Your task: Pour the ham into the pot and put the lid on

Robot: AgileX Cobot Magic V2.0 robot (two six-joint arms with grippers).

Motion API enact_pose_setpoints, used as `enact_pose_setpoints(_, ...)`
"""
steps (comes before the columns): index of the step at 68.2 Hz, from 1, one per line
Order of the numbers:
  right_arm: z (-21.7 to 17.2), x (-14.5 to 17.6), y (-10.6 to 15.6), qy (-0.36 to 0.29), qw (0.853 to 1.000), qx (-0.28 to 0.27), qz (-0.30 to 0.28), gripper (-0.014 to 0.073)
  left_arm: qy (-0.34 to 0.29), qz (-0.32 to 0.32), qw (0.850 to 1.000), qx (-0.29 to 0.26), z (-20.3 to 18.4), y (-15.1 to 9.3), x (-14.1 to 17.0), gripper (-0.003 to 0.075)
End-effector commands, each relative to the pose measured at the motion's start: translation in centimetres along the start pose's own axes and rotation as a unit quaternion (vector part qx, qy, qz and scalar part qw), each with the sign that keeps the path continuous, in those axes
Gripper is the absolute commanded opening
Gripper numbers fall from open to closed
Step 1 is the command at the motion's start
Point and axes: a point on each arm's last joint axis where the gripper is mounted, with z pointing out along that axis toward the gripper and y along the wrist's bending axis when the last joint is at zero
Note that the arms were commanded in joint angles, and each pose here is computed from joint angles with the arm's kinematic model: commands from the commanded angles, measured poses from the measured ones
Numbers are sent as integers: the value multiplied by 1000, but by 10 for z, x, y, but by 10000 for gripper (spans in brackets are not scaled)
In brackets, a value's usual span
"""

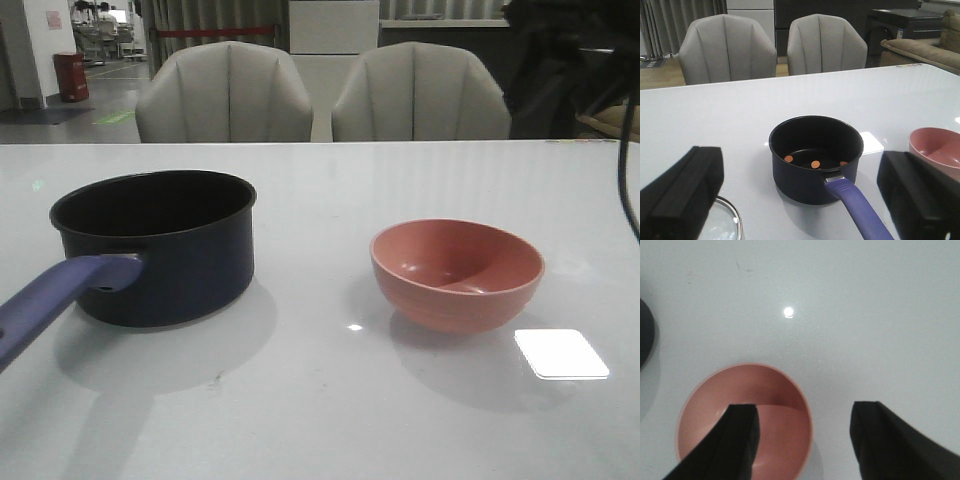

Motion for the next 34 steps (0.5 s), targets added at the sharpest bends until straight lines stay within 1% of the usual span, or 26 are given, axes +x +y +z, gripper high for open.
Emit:
enact_pose_setpoints(1, -39, -2, 8, -109, 994, -1, -25, 504, -53, -2, 999, 6, -2, -1, -16, 658)
enact_pose_setpoints(7, -57, 17, 14, -144, 989, -9, -32, 504, -62, -2, 998, 7, -2, -1, -18, 658)
enact_pose_setpoints(22, -90, 63, 19, -182, 982, -31, -45, 504, -62, -2, 998, 7, -2, -1, -18, 658)
enact_pose_setpoints(34, -121, 101, 19, -241, 968, -49, -52, 504, -62, -2, 998, 7, -2, -1, -18, 658)
